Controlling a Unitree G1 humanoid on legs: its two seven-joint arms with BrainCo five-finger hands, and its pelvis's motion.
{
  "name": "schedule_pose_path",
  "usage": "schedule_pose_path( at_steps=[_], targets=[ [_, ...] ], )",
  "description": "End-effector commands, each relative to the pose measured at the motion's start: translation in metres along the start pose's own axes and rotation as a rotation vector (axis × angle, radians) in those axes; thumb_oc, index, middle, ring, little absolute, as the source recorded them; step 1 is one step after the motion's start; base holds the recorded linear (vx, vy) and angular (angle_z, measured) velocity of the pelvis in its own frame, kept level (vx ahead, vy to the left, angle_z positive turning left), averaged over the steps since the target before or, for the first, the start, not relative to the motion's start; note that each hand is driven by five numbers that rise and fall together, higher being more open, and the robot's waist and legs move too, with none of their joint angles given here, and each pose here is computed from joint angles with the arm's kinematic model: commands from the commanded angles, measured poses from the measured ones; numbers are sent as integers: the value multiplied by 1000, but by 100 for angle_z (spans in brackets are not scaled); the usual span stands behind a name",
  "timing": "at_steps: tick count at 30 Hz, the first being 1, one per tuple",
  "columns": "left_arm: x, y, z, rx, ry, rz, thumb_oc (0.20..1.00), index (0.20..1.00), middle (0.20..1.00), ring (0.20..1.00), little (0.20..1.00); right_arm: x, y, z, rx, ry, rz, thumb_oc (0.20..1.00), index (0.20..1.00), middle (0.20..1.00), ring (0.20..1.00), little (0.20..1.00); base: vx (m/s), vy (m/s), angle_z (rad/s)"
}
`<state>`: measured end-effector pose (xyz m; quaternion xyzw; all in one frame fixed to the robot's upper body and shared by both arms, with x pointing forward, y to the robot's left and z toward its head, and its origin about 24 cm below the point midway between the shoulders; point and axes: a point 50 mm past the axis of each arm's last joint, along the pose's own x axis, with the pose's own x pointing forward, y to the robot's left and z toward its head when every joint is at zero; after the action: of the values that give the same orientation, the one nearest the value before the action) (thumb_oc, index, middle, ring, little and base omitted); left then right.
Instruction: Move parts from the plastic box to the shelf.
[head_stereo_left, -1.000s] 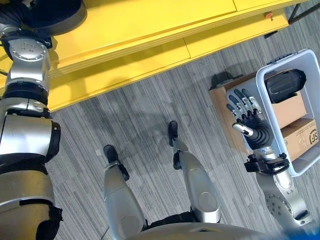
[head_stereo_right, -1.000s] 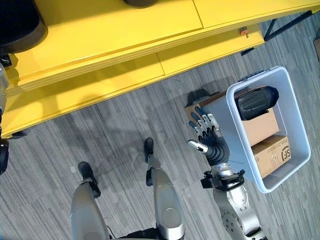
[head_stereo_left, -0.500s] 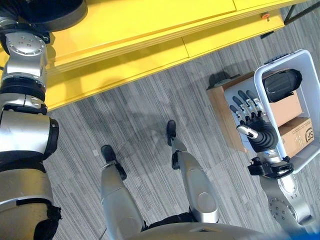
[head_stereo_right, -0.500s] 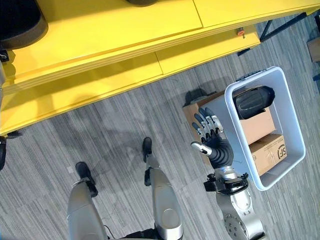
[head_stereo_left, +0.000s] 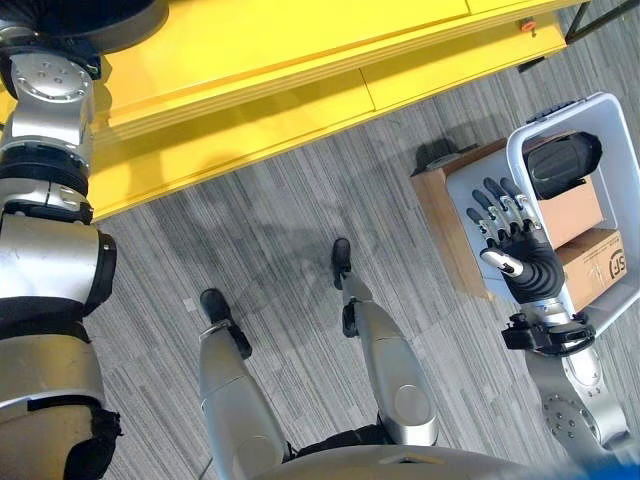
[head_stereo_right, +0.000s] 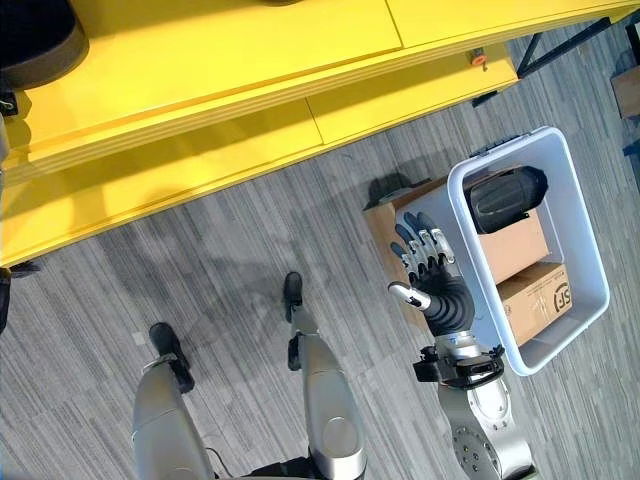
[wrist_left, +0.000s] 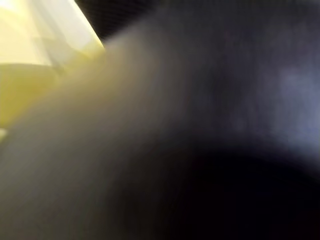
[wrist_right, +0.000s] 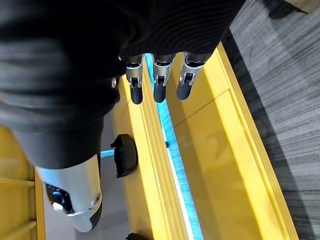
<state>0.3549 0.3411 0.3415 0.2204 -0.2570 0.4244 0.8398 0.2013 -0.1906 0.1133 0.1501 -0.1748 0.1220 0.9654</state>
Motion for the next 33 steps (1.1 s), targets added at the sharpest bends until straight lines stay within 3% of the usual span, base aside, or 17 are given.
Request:
schedule_pose_path(
  at_steps=[1,15,33],
  targets=[
    [8,17,0,38,-17,4,1000,1000,1000,1000,1000,3,-9,25,-43,-125,2,1000,1000,1000,1000,1000,0,0,0],
    [8,3,16,194,-128,-103,1000,1000,1000,1000,1000,1,-11,25,-42,-110,12,1000,1000,1000,1000,1000,2,3,-2],
    [13,12,26,178,-163,-77,1000,1000,1000,1000,1000,0,-15,29,-78,-102,18,1000,1000,1000,1000,1000,0,0,0]
  ],
)
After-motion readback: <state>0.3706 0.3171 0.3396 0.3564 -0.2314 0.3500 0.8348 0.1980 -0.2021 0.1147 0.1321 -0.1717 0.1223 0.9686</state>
